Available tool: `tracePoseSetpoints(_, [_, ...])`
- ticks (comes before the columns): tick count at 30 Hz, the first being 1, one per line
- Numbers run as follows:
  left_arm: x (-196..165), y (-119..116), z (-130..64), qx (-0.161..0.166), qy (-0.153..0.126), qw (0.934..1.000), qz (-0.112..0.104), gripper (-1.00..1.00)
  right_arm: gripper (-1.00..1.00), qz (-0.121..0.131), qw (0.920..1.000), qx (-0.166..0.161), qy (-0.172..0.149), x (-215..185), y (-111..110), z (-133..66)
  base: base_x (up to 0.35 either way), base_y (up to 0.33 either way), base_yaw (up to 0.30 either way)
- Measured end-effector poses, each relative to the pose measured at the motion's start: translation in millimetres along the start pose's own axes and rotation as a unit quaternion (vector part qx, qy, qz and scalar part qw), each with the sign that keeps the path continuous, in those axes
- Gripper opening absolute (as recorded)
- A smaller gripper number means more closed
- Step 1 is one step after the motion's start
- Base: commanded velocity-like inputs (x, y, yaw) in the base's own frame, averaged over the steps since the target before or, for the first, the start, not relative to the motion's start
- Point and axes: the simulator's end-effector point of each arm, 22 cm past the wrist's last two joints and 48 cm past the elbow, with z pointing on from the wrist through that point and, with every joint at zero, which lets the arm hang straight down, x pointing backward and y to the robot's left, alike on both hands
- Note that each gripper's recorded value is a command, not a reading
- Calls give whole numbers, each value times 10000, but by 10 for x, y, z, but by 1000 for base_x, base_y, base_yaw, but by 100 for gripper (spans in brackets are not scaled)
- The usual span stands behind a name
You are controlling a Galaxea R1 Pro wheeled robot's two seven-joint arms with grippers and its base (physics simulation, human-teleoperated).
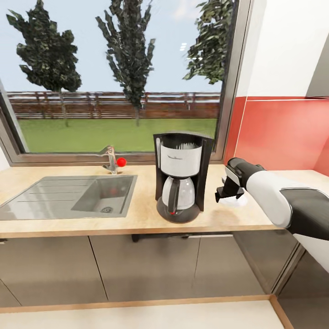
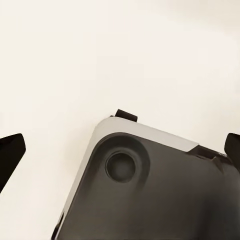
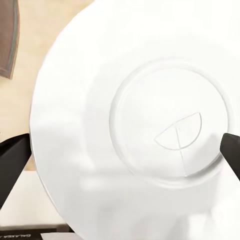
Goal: Set up a coffee station on the kitchen countertop: keep the coffee maker on the countertop, move the bottle of coffee from the kitchen shelf to the counter next to the coffee maker, place a paper coffee filter on top of the coffee maker, put the saucer next to the coffee maker with the coffee cup on the saucer, and place the electric kettle next to the coffee maker.
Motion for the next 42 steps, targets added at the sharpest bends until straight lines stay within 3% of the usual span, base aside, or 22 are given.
tracePoseSetpoints(9, [-1, 1, 0, -3, 0, 10000, -10, 100, -100, 2, 10000, 3, 1, 1, -6, 0, 0, 0, 80])
tracePoseSetpoints(42, [205, -14, 485, -2, 17, 10000, -4, 100, -100, 10, 10000, 14, -5, 188, 77, 475, 0, 0, 1])
